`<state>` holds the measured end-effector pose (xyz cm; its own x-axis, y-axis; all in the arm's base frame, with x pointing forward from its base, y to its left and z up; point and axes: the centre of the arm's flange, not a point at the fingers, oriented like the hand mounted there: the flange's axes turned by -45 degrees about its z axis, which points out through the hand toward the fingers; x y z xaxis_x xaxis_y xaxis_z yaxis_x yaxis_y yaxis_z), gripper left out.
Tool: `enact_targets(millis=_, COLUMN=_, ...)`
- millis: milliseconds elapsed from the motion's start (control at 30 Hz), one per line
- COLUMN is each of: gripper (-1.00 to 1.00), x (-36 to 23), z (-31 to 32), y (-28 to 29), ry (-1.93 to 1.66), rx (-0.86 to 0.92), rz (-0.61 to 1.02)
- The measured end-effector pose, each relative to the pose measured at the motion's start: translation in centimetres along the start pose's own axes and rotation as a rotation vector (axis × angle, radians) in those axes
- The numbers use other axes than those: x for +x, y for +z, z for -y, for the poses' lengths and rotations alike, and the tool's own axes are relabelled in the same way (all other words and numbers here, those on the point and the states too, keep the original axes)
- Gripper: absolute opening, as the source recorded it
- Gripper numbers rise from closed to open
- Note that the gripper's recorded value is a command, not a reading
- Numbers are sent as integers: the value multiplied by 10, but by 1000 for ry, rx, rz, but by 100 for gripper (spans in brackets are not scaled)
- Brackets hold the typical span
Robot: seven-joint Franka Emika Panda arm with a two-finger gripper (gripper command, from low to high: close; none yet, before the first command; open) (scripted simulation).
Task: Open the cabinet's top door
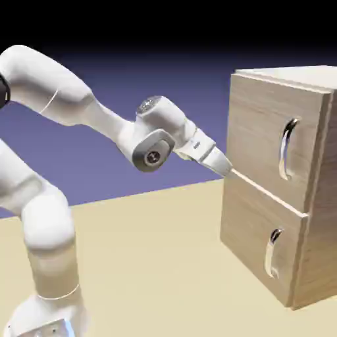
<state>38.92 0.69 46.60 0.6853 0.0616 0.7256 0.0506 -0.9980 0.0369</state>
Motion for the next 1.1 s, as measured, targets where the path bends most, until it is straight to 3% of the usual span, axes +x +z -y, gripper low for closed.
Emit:
enact_targets(millis=500, gripper=0, x=48, z=7, y=-66, ry=-78, rx=5, rz=-207)
enact_targets(millis=1100, gripper=0, x=61, z=-32, y=-108, ry=-82, rx=-12, rz=-450)
